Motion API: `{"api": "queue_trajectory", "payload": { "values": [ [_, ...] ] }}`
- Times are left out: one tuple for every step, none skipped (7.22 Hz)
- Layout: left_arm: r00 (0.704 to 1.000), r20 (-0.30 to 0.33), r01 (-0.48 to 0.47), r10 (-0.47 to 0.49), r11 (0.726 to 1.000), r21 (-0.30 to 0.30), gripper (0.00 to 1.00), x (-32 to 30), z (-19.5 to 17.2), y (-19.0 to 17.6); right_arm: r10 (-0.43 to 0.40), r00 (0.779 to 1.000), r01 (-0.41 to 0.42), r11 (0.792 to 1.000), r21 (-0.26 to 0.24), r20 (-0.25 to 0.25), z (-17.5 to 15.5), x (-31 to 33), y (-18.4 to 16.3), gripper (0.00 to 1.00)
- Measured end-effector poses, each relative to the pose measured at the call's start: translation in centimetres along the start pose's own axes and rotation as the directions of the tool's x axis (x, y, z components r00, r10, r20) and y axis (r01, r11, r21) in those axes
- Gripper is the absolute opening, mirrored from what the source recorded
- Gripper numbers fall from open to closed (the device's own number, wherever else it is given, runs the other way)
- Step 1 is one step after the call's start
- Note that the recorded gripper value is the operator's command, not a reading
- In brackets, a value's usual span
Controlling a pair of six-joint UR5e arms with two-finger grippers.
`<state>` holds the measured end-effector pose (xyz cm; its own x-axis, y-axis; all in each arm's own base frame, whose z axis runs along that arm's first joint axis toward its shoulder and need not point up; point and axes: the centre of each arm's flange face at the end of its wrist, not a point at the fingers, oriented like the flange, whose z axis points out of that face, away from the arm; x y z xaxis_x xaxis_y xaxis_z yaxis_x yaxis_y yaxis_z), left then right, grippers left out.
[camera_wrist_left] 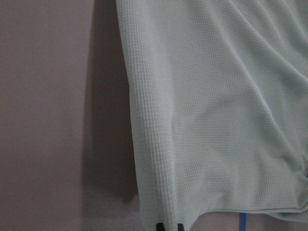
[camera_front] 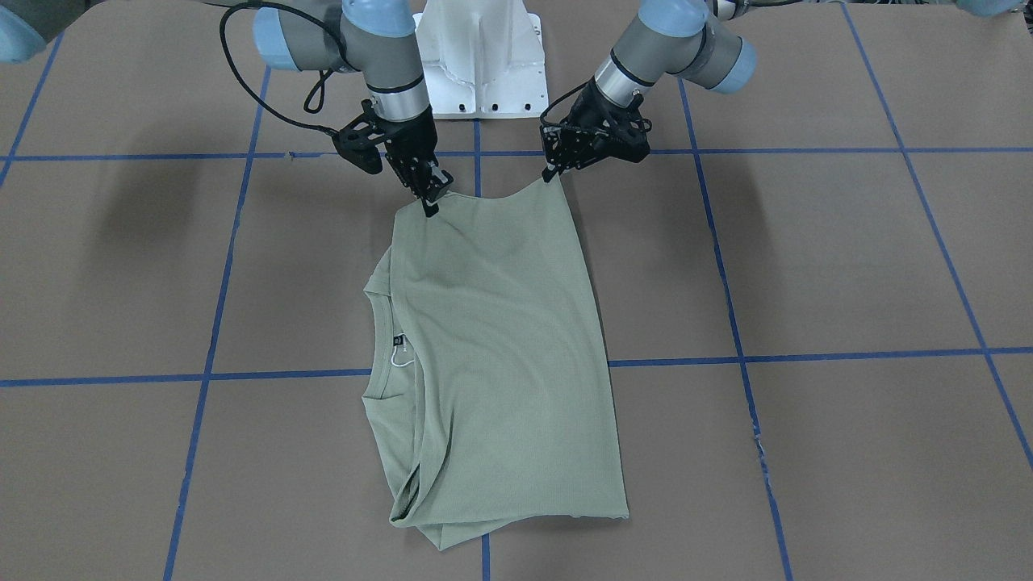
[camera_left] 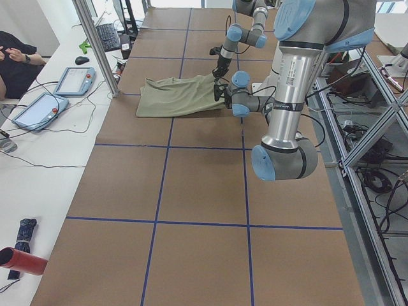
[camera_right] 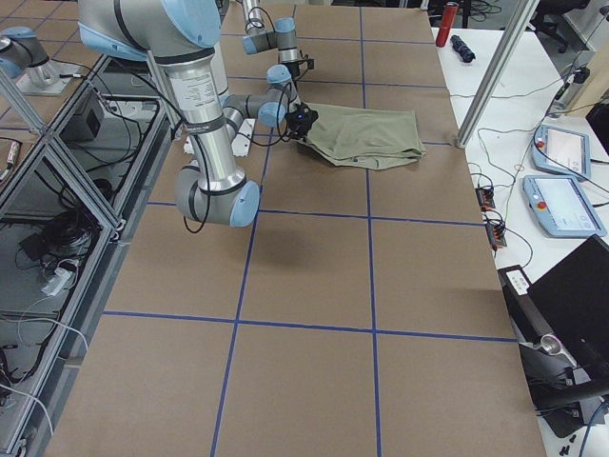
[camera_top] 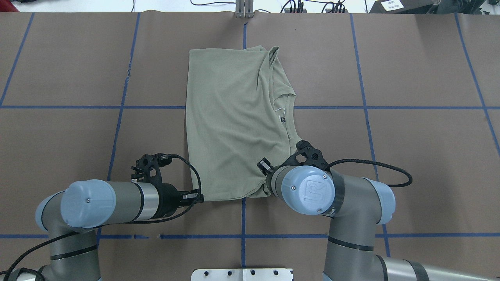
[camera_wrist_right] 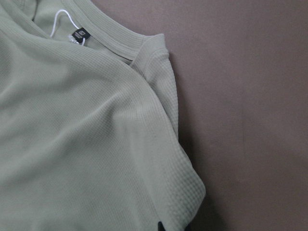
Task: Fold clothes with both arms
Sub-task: 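Grasp the shirt edge nearest the robot with both grippers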
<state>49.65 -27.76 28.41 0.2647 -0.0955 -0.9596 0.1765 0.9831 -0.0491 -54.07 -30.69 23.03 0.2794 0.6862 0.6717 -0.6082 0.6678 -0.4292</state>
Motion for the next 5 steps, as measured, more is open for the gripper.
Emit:
{"api": "queue_trajectory", "payload": {
  "values": [
    [1.0,0.007,0.0,0.0,1.0,-0.025,0.0,2.2,-3.0,0.8,0.001,1.0,-0.001,1.0,-0.02,-0.019,-4.2,0.2,0.1,0.0],
    [1.0,0.015,0.001,0.0,0.999,-0.053,0.0,4.7,-7.1,1.7,-0.004,0.999,0.002,0.999,-0.045,-0.04,-8.5,0.7,0.3,0.0],
    [1.0,0.027,0.003,-0.001,0.996,-0.091,0.0,6.5,-11.0,2.6,-0.012,0.999,0.009,0.998,-0.063,-0.052,-11.3,1.2,0.6,0.0],
    [0.999,0.049,0.005,0.001,0.993,-0.115,0.0,7.1,-12.5,2.9,-0.029,0.998,0.024,0.998,-0.063,-0.065,-11.8,1.4,0.7,0.0],
    [0.997,0.078,-0.019,0.027,0.994,-0.103,0.0,7.3,-11.5,1.8,-0.06,0.996,0.057,0.997,-0.042,-0.067,-10.3,0.6,0.3,0.0]
  ]
}}
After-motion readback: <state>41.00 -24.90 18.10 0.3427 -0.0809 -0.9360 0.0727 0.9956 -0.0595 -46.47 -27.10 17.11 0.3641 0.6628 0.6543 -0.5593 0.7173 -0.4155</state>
